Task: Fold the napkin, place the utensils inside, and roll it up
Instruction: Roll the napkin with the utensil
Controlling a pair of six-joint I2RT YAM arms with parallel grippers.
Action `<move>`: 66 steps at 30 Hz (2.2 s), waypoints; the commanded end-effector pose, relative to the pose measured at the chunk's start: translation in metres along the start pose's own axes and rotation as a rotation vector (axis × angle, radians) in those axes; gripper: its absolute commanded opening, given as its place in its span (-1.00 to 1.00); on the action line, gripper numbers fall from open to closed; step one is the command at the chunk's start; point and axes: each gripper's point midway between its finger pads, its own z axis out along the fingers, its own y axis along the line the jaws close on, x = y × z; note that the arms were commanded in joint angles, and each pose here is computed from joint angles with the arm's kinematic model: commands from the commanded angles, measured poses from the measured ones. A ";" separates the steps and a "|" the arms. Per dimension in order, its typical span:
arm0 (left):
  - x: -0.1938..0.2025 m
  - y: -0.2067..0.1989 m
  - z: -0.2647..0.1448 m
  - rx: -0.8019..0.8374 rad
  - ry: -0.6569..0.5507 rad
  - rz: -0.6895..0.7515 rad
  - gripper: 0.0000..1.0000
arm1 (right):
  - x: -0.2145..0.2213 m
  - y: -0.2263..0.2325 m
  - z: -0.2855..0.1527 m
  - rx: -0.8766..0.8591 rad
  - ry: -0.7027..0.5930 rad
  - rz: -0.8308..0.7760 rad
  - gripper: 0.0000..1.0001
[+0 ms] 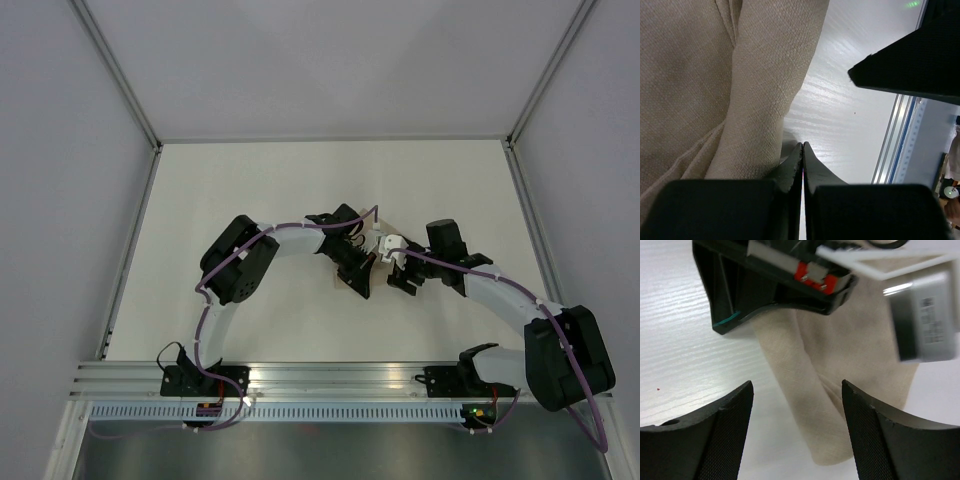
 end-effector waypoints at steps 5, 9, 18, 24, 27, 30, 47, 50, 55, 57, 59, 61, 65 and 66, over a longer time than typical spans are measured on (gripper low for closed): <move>-0.002 0.003 -0.017 -0.111 -0.013 -0.007 -0.91 | -0.042 -0.013 -0.020 -0.092 -0.098 0.026 0.54; -0.014 -0.007 -0.025 -0.099 -0.046 0.010 -0.87 | -0.046 -0.013 -0.023 -0.154 -0.120 0.065 0.54; -0.031 -0.033 -0.050 -0.079 -0.142 0.020 -0.83 | -0.052 -0.019 -0.043 -0.180 -0.167 0.118 0.54; -0.054 -0.055 -0.090 -0.122 -0.293 0.039 -0.83 | -0.052 -0.018 -0.043 -0.210 -0.172 0.156 0.54; -0.072 -0.071 -0.128 -0.193 -0.456 0.074 -0.78 | -0.052 -0.017 -0.044 -0.231 -0.179 0.182 0.54; -0.097 -0.086 -0.183 -0.296 -0.654 0.119 -0.66 | -0.054 -0.018 -0.044 -0.240 -0.182 0.198 0.54; -0.148 -0.144 -0.380 -0.170 -1.298 0.184 -0.08 | -0.030 -0.019 0.007 -0.200 -0.038 0.151 0.54; -0.139 -0.160 -0.400 -0.270 -1.382 0.256 0.20 | -0.025 -0.018 0.020 -0.198 -0.005 0.135 0.54; -0.131 -0.167 -0.408 -0.321 -1.400 0.264 0.24 | -0.009 -0.022 0.031 -0.190 0.044 0.149 0.53; -0.127 -0.168 -0.403 -0.326 -1.359 0.261 0.21 | -0.003 -0.019 0.034 -0.214 0.074 0.160 0.52; -0.122 -0.165 -0.397 -0.365 -1.339 0.282 0.20 | 0.001 -0.018 0.035 -0.230 0.094 0.154 0.50; -0.116 -0.162 -0.395 -0.415 -1.330 0.302 0.21 | 0.006 -0.017 0.036 -0.242 0.118 0.157 0.50; -0.112 -0.145 -0.374 -0.513 -1.260 0.297 0.20 | 0.010 -0.015 0.037 -0.269 0.139 0.168 0.45; -0.111 -0.131 -0.371 -0.582 -1.239 0.290 0.18 | 0.012 -0.013 0.038 -0.284 0.149 0.180 0.42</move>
